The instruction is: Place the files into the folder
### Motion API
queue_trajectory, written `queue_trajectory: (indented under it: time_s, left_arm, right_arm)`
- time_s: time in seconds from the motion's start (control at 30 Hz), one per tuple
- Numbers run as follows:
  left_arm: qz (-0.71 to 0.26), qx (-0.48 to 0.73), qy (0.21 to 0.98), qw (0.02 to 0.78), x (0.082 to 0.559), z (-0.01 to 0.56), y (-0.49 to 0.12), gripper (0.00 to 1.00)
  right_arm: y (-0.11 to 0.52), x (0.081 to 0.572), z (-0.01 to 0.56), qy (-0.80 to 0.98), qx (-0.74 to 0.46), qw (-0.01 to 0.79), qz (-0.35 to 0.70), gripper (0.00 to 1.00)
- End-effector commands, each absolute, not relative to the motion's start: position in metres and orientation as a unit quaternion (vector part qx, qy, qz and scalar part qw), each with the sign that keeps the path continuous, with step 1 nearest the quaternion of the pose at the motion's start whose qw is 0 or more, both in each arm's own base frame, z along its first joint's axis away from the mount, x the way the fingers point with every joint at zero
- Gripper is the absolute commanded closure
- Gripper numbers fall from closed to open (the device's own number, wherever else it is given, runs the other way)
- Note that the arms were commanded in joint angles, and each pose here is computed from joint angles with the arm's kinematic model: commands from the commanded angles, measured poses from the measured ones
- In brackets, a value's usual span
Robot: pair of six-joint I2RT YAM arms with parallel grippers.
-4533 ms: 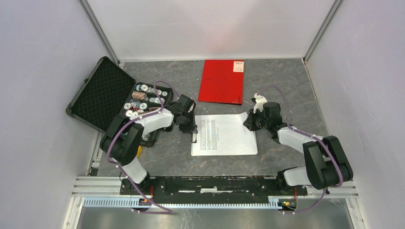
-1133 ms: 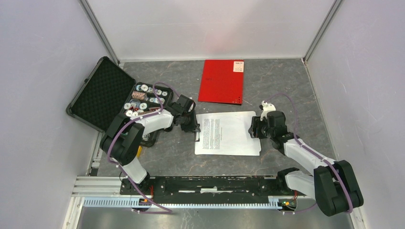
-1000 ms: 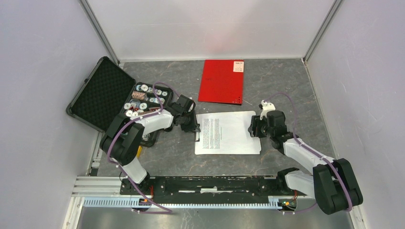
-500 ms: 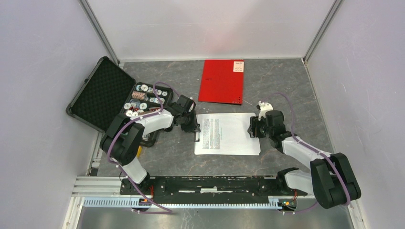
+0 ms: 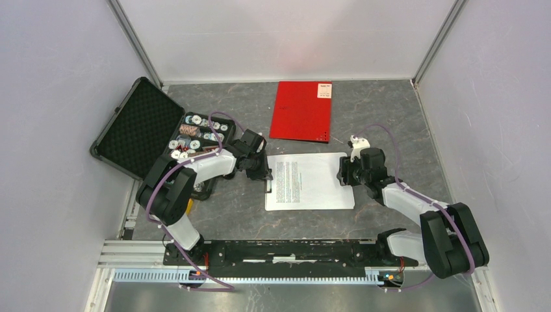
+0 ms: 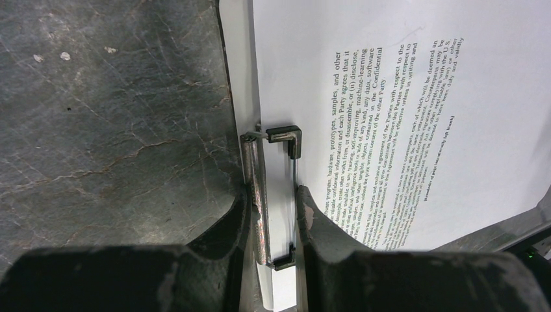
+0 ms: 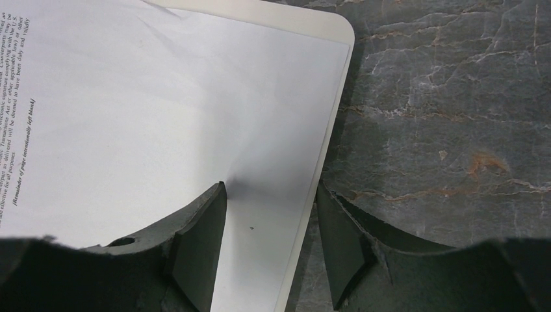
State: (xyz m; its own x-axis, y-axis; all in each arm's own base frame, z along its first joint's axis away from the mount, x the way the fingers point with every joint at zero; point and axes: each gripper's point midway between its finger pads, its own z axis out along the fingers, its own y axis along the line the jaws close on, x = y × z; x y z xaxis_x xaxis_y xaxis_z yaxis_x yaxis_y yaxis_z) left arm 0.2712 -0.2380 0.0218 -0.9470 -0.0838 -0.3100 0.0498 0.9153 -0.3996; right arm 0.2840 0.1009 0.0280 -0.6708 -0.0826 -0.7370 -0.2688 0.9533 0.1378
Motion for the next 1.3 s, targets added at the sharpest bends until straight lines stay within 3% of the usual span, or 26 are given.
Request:
queue_trajectory:
  time_s: [0.0,0.1,1.27]
  left_arm:
    - [-0.164,0.029,0.977,0.136,0.256,0.000,-0.223,0.98]
    - [-0.162,0.031,0.977,0.134,0.255,-0.002,-0.223,0.98]
    - [-0.187,-0.007,0.974,0.131,0.254,0.000,-0.231,0.98]
  right_arm:
    - [0.105,0.307,0.049,0.891,-0.108,0.427,0.113,0.40]
    - [0.104,0.308,0.047,0.893,-0.107,0.424,0.108,0.36]
    - [0.113,0.283,0.029,0.903,-0.078,0.398,0.145,0.38]
